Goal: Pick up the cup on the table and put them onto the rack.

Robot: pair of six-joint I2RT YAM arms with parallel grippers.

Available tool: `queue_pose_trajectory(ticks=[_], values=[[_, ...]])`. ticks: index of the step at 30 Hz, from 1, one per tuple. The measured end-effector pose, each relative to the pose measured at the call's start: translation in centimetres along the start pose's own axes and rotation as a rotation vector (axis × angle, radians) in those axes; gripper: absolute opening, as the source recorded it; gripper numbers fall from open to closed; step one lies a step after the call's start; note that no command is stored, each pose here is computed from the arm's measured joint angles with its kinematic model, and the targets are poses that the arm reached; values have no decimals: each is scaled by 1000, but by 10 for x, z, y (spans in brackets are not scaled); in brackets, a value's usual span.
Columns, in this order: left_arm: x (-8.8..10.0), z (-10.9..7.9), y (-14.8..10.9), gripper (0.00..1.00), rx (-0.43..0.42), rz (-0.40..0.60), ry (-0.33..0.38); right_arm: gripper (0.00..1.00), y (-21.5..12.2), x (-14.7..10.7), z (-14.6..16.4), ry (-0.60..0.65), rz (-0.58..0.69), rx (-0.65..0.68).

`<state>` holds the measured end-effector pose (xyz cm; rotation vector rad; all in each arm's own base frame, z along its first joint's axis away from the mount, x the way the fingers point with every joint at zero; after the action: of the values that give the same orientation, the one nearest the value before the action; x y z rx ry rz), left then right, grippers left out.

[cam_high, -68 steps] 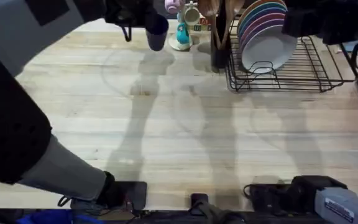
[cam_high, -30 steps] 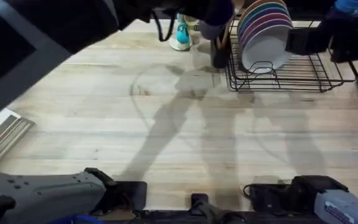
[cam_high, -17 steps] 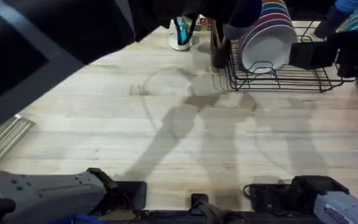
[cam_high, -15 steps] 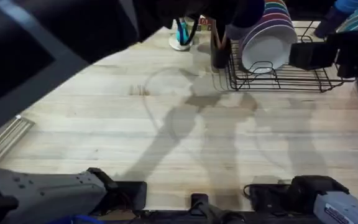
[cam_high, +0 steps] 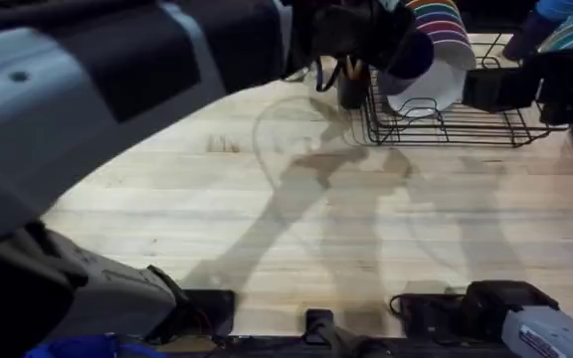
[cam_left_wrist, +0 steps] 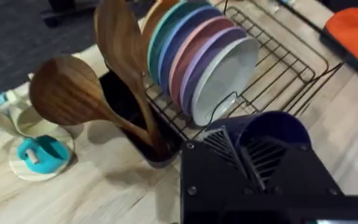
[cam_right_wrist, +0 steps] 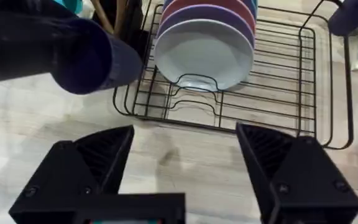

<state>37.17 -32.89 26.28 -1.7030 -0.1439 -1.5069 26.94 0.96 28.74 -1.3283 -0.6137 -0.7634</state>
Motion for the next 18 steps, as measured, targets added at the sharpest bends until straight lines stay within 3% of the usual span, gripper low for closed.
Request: queue_pose_trajectory(ticks=[18], values=[[-45,-8,51,41,-66,103,-33,993,0,0,0,0,0,0]])
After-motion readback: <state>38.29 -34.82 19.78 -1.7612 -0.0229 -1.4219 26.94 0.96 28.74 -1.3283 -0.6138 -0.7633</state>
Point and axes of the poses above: each hand's point on the last joint's axis, 136 mm out from that joint toward the fingers, its own y axis out along the fingers, its own z axis along the line the jaws close on, x = y × z, the point moved 1 cm from there along -y, back along the fingers, and after that the axes turned 14 degrees about y, right-handed, at the moved point
